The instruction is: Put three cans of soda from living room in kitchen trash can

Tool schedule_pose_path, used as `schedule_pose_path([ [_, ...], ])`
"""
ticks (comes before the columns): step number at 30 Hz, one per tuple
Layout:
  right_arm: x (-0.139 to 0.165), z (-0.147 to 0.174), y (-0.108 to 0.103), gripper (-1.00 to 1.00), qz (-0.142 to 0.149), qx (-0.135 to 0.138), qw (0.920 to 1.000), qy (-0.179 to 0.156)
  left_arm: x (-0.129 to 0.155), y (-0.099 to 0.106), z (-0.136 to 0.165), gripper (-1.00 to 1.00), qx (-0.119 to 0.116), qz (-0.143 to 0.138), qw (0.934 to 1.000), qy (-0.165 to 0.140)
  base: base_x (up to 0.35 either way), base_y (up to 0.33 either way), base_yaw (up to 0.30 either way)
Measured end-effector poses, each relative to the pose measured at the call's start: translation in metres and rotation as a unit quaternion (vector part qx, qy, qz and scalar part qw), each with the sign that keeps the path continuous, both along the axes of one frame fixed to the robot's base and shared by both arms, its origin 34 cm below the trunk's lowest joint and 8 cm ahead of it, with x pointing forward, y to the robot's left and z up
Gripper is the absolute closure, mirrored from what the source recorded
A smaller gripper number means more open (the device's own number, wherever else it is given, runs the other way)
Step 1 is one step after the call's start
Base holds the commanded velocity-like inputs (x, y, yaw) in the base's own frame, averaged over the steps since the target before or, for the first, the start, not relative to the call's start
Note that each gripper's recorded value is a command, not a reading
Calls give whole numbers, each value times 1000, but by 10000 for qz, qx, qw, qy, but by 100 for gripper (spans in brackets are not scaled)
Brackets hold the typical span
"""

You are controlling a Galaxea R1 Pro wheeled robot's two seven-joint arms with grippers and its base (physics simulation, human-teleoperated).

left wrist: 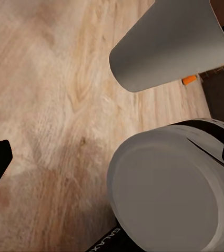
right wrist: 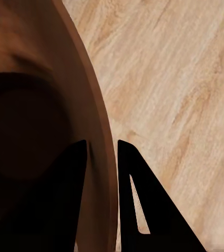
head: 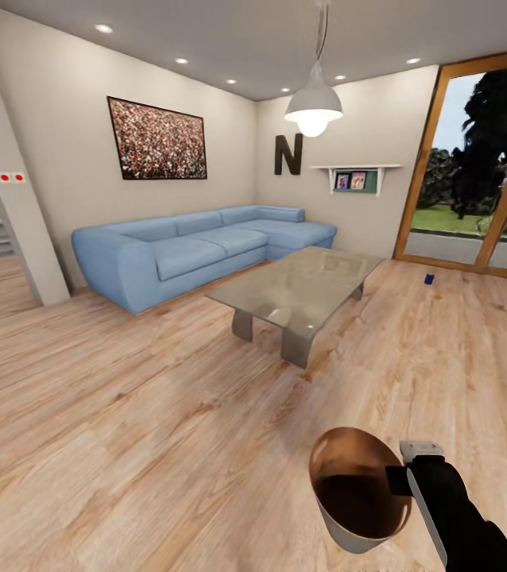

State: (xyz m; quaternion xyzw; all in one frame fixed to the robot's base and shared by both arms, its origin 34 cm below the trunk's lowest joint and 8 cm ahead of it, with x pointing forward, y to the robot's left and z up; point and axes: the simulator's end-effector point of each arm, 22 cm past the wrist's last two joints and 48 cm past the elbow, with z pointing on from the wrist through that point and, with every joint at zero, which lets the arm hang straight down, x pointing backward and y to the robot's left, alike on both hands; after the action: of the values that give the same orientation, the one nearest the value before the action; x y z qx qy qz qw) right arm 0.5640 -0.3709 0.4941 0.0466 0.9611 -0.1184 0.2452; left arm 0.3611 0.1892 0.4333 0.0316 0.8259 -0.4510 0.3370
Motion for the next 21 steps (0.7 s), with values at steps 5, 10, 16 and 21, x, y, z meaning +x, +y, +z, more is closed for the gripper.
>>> schedule_pose_path([
  [5,0,-1,4,100,5,92,10000,-9,0,0,0,-100,-2,2,10000,-3,0,0,-49],
  [10,0,-1,3,100,10,48,10000,5,0,0,0,-100,-2,2,10000,-3,0,0,-181],
  [16,0,-1,4,100,9,64,10000,4,0,0,0,-100,-2,2,10000,-3,0,0,-245],
  [21,0,-1,4,100,8,69,10000,4,0,0,0,-100,-2,2,10000,-1,0,0,-261],
])
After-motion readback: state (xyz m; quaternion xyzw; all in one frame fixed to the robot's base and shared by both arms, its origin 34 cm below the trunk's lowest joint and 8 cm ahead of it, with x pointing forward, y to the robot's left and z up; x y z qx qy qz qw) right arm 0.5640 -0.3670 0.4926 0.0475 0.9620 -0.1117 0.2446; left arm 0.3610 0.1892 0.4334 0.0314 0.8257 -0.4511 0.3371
